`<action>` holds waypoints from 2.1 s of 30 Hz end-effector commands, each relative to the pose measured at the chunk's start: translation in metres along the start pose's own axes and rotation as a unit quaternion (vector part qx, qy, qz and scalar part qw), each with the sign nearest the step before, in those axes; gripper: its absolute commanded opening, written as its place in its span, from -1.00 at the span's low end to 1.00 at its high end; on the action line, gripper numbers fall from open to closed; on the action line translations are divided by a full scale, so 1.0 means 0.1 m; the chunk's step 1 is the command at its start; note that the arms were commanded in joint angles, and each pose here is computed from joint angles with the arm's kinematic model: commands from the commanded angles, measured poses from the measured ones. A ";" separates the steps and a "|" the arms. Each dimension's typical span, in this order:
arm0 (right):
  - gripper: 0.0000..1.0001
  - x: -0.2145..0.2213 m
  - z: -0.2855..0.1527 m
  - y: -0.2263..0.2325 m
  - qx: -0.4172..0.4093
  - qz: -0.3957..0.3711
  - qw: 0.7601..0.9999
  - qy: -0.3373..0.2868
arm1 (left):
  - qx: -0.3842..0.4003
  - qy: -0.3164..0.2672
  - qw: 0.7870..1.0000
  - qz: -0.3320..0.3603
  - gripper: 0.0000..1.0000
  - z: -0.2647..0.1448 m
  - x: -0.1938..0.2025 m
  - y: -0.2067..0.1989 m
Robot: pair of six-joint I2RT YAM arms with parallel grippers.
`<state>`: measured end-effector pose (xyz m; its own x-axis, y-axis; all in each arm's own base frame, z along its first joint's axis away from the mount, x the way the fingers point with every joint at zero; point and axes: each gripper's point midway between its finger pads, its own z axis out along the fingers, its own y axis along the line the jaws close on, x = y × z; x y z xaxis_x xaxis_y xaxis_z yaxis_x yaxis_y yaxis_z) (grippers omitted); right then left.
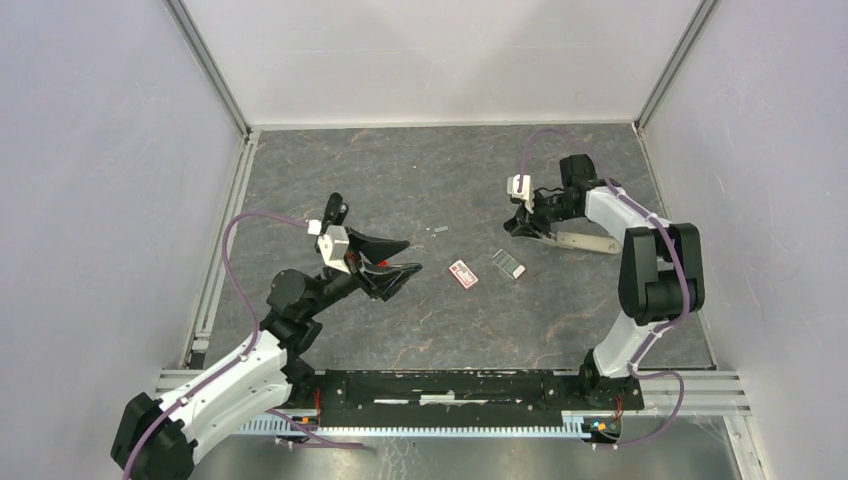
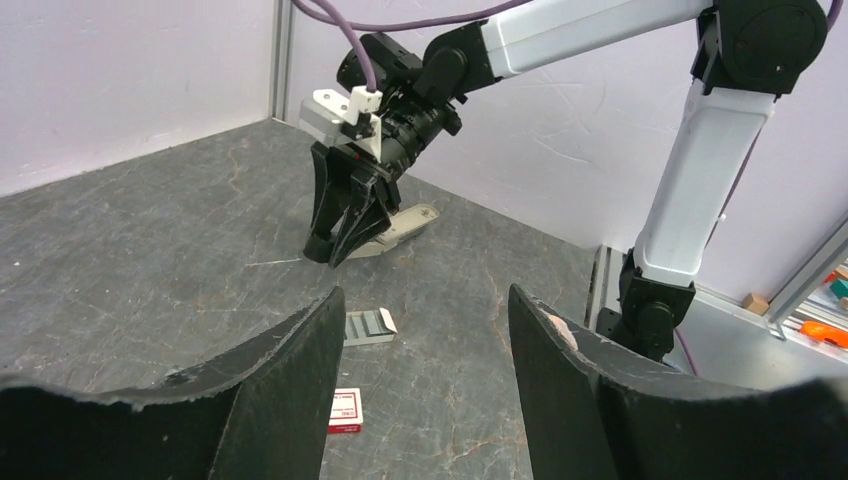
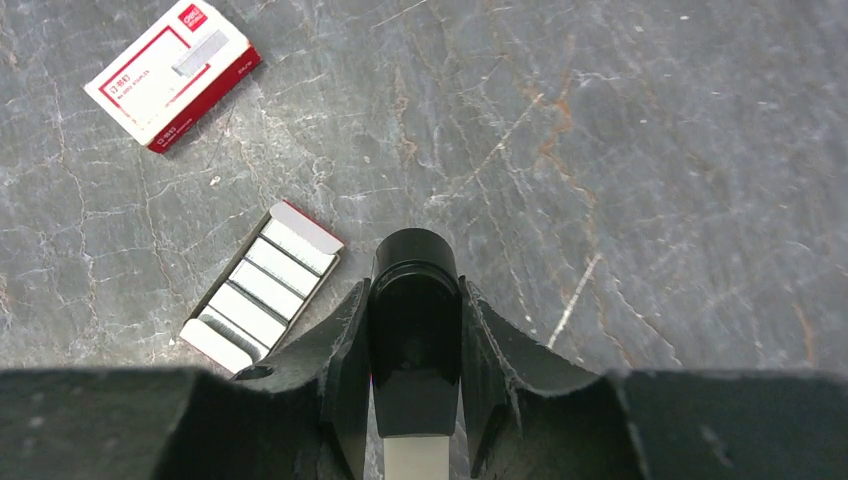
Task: Unload the staples from the stapler
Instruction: Unload the staple at the center of the board.
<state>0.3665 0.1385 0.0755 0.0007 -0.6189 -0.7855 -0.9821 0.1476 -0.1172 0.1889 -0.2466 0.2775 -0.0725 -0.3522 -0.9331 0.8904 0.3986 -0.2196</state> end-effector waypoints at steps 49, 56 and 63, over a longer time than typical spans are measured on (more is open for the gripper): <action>-1.00 -0.83 -2.06 -0.42 0.235 -0.047 0.970 0.048 | 0.013 -0.020 0.999 0.028 0.38 0.00 -0.16 -0.07; -1.00 -0.94 -1.35 -0.51 0.171 -0.048 0.984 0.019 | 0.022 -0.022 0.999 0.018 0.38 0.03 -0.17 -0.09; -1.00 -0.44 0.09 -0.50 0.062 0.024 0.998 0.020 | 0.014 -0.027 0.999 0.017 0.38 -0.03 -0.19 -0.09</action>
<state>0.3985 0.1441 0.1653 0.0450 -0.6539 -0.7552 -0.9333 0.2422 -0.2653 0.1868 -0.2452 0.2775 -0.0755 -0.3498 -0.9338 0.8902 0.3982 -0.2212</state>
